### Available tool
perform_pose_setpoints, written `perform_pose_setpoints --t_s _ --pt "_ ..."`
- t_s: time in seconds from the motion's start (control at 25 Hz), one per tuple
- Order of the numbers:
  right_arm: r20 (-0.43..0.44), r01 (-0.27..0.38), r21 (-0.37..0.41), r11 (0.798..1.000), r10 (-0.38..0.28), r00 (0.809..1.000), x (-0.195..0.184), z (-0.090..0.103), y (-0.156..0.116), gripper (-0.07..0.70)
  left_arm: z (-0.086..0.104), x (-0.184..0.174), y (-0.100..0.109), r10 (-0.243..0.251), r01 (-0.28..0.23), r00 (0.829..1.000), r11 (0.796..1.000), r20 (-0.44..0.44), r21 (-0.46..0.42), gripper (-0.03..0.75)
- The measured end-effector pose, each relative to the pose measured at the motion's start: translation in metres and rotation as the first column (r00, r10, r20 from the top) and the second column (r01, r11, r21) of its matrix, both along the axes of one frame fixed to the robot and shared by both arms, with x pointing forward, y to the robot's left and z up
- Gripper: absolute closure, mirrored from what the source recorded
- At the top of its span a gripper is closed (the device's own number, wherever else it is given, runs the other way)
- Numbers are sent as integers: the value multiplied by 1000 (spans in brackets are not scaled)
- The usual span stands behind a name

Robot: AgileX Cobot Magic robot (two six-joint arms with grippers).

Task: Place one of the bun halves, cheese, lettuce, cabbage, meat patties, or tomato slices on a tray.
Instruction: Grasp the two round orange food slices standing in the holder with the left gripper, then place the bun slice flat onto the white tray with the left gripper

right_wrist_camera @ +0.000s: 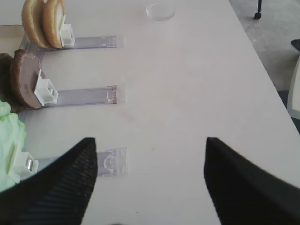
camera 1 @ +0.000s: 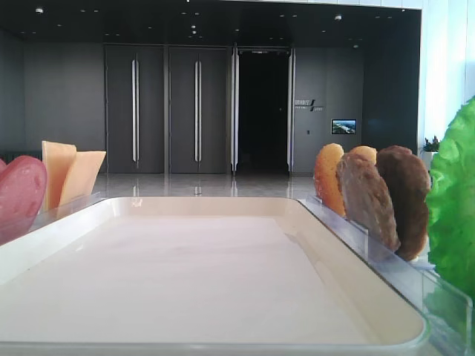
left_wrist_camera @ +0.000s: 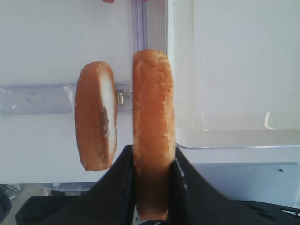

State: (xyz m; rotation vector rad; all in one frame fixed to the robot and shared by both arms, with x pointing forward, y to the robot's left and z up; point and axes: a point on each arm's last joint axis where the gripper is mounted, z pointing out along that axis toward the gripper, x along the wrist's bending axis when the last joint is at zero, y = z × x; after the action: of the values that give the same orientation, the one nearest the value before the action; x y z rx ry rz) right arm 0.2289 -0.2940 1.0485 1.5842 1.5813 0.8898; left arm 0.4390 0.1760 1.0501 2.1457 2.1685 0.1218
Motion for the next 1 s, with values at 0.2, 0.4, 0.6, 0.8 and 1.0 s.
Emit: perform_pose_setpoints --t_s 0.2,0.4,0.6,0.8,1.0 --pt "0 0 0 1000 0 1000 0 0 0 166 0 1 1 -5 5 1000 1000 9 12 577" --pt "0 0 0 1000 0 1000 0 0 0 166 1 2 3 -13 12 1000 999 24 35 577" --pt "0 0 0 1000 0 1000 0 0 0 166 1 4 2 -16 15 999 1000 49 24 577" --pt "0 0 0 1000 0 1000 0 0 0 166 1 11 11 24 -25 998 1000 61 15 577" --pt "0 0 0 1000 0 1000 0 0 0 166 1 17 19 39 -39 997 999 65 0 577"
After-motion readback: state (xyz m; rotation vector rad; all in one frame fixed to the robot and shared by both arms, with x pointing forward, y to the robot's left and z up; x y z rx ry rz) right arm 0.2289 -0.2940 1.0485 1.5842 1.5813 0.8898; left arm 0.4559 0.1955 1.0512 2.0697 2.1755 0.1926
